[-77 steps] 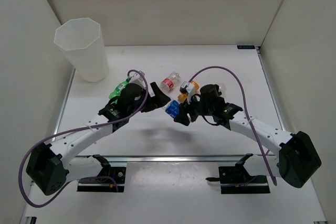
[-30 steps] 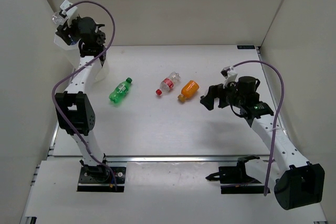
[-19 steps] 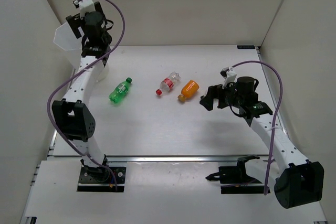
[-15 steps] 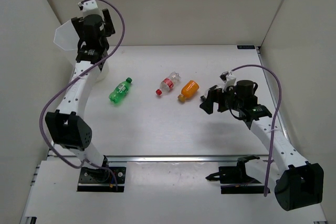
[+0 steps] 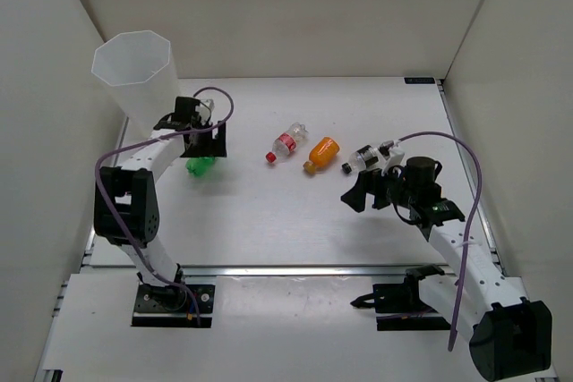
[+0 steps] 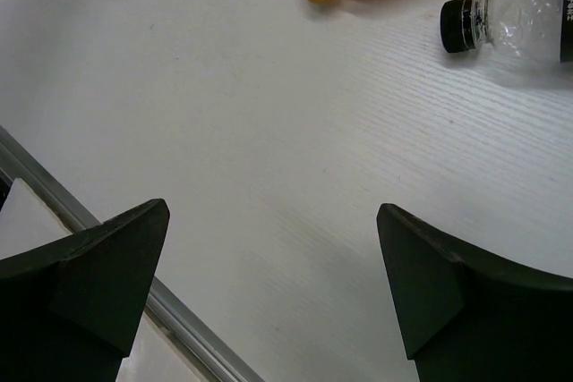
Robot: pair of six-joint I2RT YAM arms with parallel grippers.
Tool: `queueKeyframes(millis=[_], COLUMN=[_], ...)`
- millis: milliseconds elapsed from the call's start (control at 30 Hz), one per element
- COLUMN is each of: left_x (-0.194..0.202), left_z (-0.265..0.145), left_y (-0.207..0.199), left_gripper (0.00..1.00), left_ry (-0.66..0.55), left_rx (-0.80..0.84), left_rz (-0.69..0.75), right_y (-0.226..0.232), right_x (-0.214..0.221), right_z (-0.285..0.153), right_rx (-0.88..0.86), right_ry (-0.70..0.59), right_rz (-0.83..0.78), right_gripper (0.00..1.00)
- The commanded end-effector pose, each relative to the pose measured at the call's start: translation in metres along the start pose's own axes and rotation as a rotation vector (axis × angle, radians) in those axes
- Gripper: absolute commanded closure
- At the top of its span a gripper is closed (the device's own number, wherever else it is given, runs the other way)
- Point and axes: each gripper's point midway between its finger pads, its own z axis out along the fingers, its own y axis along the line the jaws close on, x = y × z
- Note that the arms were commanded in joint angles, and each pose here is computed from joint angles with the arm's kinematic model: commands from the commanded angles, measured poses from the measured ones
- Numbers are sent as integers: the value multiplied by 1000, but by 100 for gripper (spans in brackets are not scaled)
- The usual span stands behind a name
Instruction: Put the plastic bottles in the bin
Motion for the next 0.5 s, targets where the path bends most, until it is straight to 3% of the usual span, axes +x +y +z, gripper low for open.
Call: queueKeyframes(millis=[0,367,433,467], left_x=[-2,31,31,27], left_z=[-5,50,50,50], left_y=[8,18,17,14], left_gripper=[1,1,5,12], left_ry=[-8,141,142,135], left_rx=[64,11,3,-3], left_rz=[-52,-80,-84,-91], right_y=[5,-10,-10,-11], right_x=[-2,-4,-3,-5], right_z=[-1,-8,-9,-10], right_rx=[-28,16,16,22], right_ry=[-44,-97,-102,-106], right_rz=[-5,37,50,44], right_gripper=[0,1,1,1])
